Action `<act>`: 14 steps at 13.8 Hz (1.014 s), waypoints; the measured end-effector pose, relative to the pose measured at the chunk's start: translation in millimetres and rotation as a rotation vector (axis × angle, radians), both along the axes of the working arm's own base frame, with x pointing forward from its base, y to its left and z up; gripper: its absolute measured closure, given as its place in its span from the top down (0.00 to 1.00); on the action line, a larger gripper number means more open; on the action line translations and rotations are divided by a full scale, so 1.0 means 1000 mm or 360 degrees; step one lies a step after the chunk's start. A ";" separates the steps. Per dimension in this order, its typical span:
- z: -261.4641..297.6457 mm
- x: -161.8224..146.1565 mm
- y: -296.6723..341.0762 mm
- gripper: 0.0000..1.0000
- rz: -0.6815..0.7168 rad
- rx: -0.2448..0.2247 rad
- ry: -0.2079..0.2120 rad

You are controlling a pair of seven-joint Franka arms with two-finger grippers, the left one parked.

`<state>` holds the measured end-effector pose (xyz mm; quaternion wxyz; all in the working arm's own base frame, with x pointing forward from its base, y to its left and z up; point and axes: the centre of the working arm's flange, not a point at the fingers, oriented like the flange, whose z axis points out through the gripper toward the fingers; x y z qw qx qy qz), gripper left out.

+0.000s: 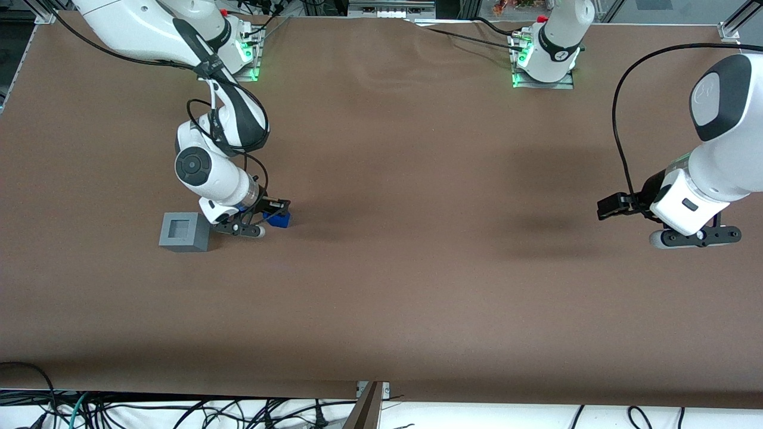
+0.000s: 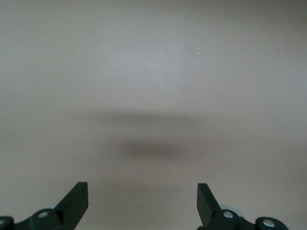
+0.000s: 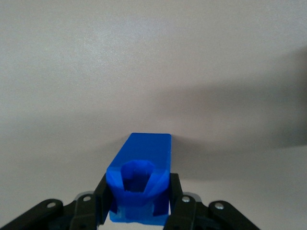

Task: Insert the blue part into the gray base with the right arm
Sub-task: 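Carry the blue part over the gray base's square hole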

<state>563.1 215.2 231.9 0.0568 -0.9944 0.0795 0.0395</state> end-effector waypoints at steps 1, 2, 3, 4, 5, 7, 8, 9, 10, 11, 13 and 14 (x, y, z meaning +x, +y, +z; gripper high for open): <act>0.003 0.000 0.000 0.50 0.0003 -0.0003 0.0002; 0.010 0.002 -0.002 0.50 0.0006 -0.0017 0.0013; 0.024 0.007 -0.008 0.50 0.0021 -0.0053 0.0035; 0.043 0.015 -0.021 0.50 0.0049 -0.0106 0.0061; 0.067 0.025 -0.038 0.50 0.0080 -0.0153 0.0080; 0.113 0.047 -0.082 0.50 0.0138 -0.0196 0.0078; 0.128 0.057 -0.106 0.50 0.0174 -0.0207 0.0061; 0.136 0.065 -0.131 0.50 0.0217 -0.0215 0.0044; 0.138 0.069 -0.154 0.50 0.0258 -0.0214 0.0038; 0.135 0.072 -0.176 0.50 0.0296 -0.0194 0.0044; 0.124 0.073 -0.206 0.50 0.0333 -0.0127 0.0064; 0.119 0.074 -0.212 0.50 0.0336 -0.0112 0.0075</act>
